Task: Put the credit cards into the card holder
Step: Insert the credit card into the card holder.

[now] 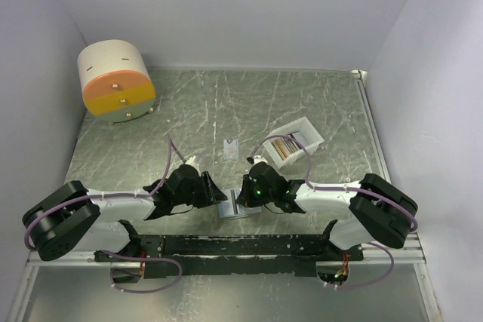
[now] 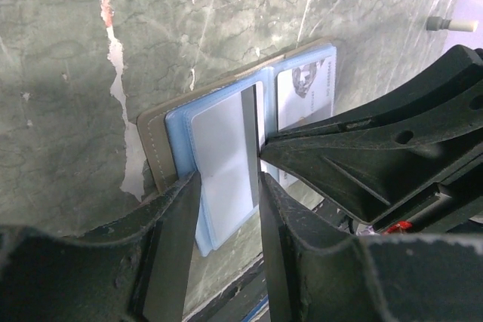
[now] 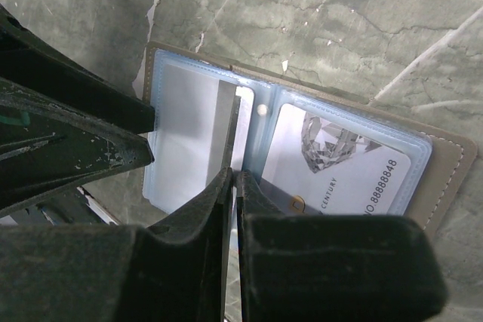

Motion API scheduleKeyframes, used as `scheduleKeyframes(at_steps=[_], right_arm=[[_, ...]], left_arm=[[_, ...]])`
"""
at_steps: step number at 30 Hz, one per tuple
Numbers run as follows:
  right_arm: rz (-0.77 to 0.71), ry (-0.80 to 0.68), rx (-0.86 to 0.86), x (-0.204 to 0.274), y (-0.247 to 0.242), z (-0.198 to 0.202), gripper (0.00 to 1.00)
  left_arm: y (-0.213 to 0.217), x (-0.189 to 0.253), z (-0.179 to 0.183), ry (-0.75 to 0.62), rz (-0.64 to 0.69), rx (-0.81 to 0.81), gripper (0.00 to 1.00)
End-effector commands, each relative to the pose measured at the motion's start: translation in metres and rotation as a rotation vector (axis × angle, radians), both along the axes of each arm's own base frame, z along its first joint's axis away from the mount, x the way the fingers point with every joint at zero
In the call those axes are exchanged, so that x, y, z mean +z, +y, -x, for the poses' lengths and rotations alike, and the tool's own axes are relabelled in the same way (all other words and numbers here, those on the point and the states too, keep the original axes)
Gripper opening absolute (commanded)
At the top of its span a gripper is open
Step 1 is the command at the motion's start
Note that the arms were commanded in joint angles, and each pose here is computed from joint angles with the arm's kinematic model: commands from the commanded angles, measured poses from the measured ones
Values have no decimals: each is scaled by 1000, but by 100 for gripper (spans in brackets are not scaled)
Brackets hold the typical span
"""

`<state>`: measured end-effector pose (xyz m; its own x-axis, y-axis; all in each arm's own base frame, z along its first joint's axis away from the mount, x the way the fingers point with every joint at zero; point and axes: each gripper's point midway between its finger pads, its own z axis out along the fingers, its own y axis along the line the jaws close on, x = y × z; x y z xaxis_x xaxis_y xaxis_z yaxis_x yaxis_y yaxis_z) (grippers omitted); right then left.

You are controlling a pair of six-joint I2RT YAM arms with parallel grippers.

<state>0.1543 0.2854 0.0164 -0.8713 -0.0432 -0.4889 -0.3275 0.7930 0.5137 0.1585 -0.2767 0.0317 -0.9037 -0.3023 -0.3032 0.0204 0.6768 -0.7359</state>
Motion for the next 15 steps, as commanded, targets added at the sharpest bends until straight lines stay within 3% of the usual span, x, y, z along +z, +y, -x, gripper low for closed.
scheduleKeyframes(at_steps=[1,15], right_arm=[[51,19,-2,-12,-11,5,8],[42,-34,-38,2,-14,-4,21]], left_arm=[[-13,22,-2,-35,93,-28,48],[-30,56,-1,-94,228,-84,48]])
